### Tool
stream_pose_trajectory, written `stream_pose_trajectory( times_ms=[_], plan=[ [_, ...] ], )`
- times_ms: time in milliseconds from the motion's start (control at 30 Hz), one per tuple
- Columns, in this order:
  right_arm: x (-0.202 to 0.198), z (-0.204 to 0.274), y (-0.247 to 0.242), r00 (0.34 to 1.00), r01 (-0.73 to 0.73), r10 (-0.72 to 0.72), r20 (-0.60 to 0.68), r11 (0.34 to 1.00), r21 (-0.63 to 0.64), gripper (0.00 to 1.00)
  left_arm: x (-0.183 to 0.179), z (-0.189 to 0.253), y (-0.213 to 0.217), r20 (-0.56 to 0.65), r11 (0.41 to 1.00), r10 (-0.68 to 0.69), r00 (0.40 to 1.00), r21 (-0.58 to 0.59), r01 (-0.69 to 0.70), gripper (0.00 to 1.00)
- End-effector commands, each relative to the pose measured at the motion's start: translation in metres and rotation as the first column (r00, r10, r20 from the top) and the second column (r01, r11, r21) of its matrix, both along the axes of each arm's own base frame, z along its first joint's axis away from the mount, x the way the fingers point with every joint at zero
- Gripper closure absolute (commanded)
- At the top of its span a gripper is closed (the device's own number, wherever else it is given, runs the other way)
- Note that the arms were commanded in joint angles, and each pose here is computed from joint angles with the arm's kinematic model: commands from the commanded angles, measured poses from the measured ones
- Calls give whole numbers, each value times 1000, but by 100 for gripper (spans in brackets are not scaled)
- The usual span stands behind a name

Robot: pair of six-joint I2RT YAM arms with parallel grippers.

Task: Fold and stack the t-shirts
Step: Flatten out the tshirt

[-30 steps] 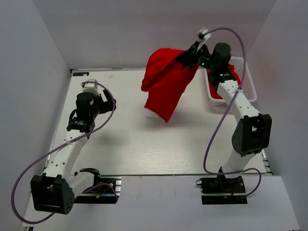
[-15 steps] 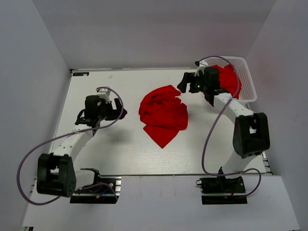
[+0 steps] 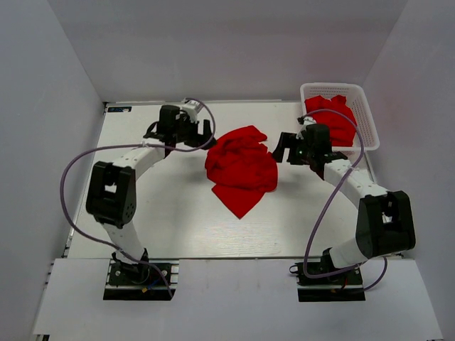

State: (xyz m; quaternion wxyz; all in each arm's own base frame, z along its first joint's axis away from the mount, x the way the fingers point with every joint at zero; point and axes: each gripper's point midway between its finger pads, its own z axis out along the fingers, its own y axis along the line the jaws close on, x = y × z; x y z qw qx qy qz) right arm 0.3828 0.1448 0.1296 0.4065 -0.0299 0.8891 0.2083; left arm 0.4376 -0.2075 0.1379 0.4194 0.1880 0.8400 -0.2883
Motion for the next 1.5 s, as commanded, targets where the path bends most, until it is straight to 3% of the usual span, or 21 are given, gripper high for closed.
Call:
stream_pose_trajectory(
  times_ms=[0,300,467,500,633,700,733,767,900,1067,1100,1300,1367,1433,1467],
  plan=[
    [-11,2,5,1000,2,0,-26,998,55,10,18,-15,-20,6,992,-58,998,116,57,0],
    [-9,-17,13,997,-9,16,-82,996,84,10,53,-36,-78,16,962,-182,983,212,174,0],
    [-3,-22,18,996,-18,27,-88,995,100,10,68,-51,-82,22,955,-134,991,271,123,4],
    [3,-25,20,996,-21,29,-80,994,104,10,71,-55,-81,15,953,-126,992,280,117,8],
    [14,-37,20,995,11,-2,-102,996,90,10,77,-55,-80,17,956,-97,995,281,88,49],
    [26,-39,19,995,33,-26,-97,997,76,11,77,-51,-83,34,959,-107,994,266,94,53],
    [28,-40,21,995,36,-29,-99,997,73,11,76,-53,-85,31,962,-108,994,255,97,64],
    [33,-41,21,995,42,-36,-97,997,68,11,76,-47,-85,41,963,-108,993,251,94,66],
    [41,-45,29,995,25,-17,-99,997,75,11,75,-33,-84,61,966,-107,992,244,90,67],
    [47,-45,46,996,-27,35,-84,995,95,12,68,-32,-83,48,965,-115,992,243,100,54],
    [48,-45,47,996,-30,38,-84,995,95,12,68,-32,-83,48,965,-115,992,243,100,47],
    [49,-53,52,994,-33,42,-100,995,92,28,62,-29,-66,50,961,-72,996,270,56,43],
    [49,-57,53,993,-33,43,-112,995,91,40,58,-34,-62,46,959,-65,997,278,50,44],
    [50,-58,53,992,-32,42,-115,995,89,54,58,-38,-57,38,959,-57,998,281,44,52],
    [50,-58,52,993,-29,38,-114,996,81,70,58,-38,-57,38,959,-56,998,281,44,58]
  ],
)
